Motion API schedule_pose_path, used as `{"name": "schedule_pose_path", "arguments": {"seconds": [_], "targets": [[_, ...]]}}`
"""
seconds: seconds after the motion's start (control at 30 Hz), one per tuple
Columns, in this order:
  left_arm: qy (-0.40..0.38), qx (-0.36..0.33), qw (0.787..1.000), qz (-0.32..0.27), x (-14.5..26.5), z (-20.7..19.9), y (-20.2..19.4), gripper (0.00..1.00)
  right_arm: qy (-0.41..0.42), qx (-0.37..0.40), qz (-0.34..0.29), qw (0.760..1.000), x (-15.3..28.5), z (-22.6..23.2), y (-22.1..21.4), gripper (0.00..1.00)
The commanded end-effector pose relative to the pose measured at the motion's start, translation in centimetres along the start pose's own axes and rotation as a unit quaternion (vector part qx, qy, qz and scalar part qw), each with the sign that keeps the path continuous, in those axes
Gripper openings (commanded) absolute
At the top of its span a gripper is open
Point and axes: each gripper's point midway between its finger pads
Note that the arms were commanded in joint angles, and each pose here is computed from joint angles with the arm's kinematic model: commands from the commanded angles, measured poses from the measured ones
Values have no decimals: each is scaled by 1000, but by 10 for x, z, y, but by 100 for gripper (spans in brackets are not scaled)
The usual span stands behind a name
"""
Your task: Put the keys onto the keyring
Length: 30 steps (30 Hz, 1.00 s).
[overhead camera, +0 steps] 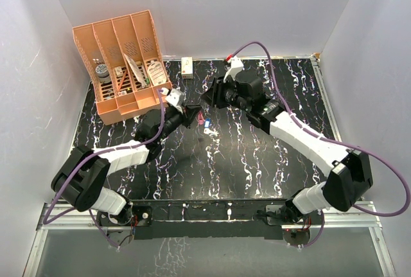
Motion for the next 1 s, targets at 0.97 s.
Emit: {"name": "schedule_pose_path", "arguments": {"seconds": [0.97], "targets": [[-60, 75, 987, -126, 34, 24, 40, 0, -111, 36, 80, 990, -18, -106, -59, 32]]}}
Point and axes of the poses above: each gripper's point midway between its finger pads, its own x axis back along the fingers, its own z axis along the line the jaws close on, y = z × x, and after that the axes turned 15 degrees about -x, right-handed
